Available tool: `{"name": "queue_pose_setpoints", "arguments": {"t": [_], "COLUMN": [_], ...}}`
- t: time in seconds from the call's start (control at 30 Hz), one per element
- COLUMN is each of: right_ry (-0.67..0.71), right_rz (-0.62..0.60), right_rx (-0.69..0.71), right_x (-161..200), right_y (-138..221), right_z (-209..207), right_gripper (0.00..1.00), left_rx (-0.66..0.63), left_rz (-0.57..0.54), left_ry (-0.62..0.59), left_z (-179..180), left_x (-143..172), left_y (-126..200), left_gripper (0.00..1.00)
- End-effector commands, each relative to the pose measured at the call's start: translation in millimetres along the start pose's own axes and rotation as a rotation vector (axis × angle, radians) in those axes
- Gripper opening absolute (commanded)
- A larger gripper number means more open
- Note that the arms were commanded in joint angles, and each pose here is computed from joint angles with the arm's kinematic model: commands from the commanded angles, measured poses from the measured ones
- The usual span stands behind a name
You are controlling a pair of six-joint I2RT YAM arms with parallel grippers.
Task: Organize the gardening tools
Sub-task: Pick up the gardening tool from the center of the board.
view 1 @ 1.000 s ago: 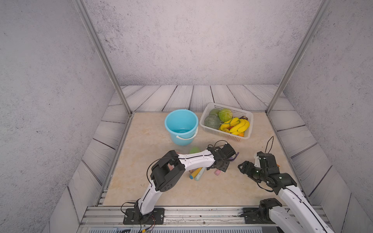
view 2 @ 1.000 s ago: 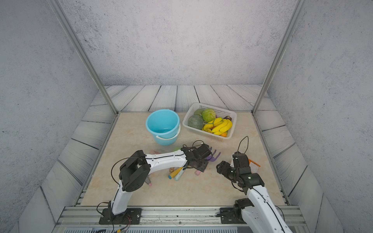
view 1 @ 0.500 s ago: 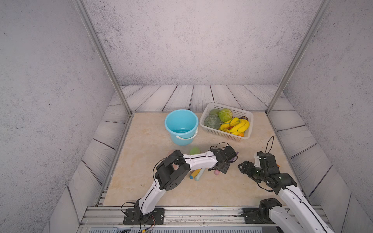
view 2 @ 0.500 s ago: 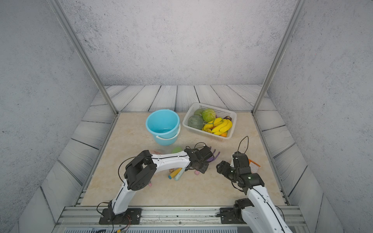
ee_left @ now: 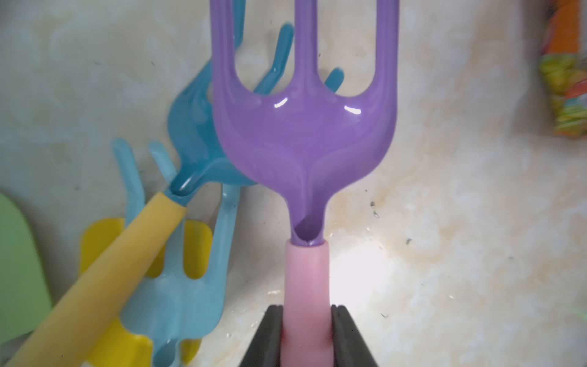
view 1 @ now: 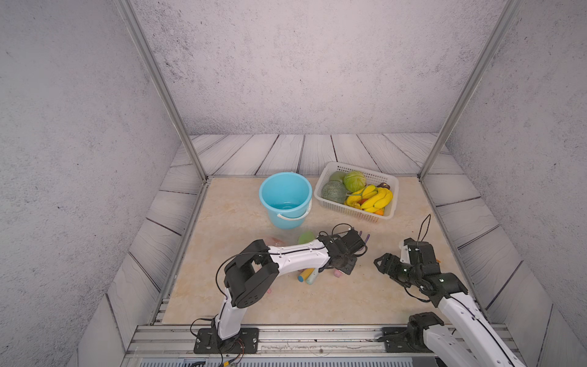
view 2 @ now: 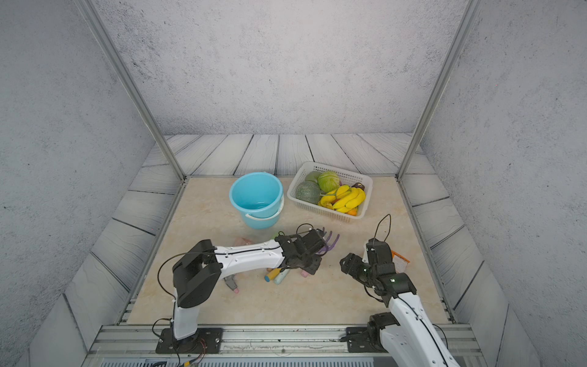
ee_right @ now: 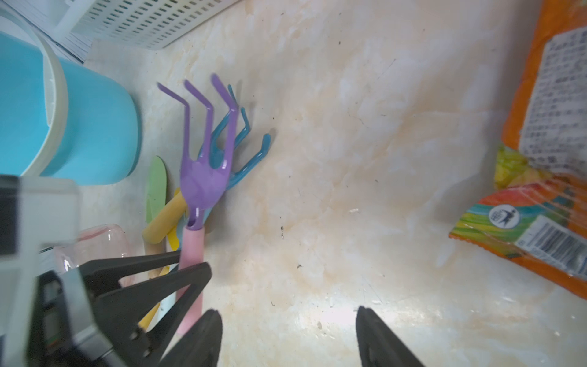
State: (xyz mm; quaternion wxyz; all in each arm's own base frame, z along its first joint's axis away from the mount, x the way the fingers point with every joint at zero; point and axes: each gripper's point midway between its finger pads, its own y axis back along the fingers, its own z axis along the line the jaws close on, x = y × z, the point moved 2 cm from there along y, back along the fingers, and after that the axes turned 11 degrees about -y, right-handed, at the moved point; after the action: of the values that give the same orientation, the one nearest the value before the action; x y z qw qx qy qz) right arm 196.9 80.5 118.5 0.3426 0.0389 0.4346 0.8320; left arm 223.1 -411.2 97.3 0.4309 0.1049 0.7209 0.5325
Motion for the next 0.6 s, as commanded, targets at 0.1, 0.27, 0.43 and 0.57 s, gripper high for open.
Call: {"name": "queue_pose_setpoints", "arguments": {"t": [0.1,0.27,0.43,0.57], "right_ry": [0.102,0.146,0.168,0.166], "right_rz": [0.063,0.102,0.104,0.122], "right_rx": [-0.217,-0.385,-0.471,-0.488], "right_x": [4.3,7.1,5.4,5.0], "right_y": [19.2,36.8,48.7,48.4], "right_z": [48.1,83.1,108.0,119.0], "right_gripper": [0.72,0.72,0.71,0.67], "left_rx": [0.038,0.034,0.024,0.024], "left_rz": [-0.183,-0.279,-0.362,-0.407], "left_ry": [-0.005,-0.004,-0.017,-0.024], "left_z": [-7.4,-10.2,-18.0,-25.1], "left_x": [-19.3,-16.6,-12.4,-9.3], "left_y": [46.8,71.7,91.5,100.9], "left_gripper": [0.00,0.00,0.00,0.00]}}
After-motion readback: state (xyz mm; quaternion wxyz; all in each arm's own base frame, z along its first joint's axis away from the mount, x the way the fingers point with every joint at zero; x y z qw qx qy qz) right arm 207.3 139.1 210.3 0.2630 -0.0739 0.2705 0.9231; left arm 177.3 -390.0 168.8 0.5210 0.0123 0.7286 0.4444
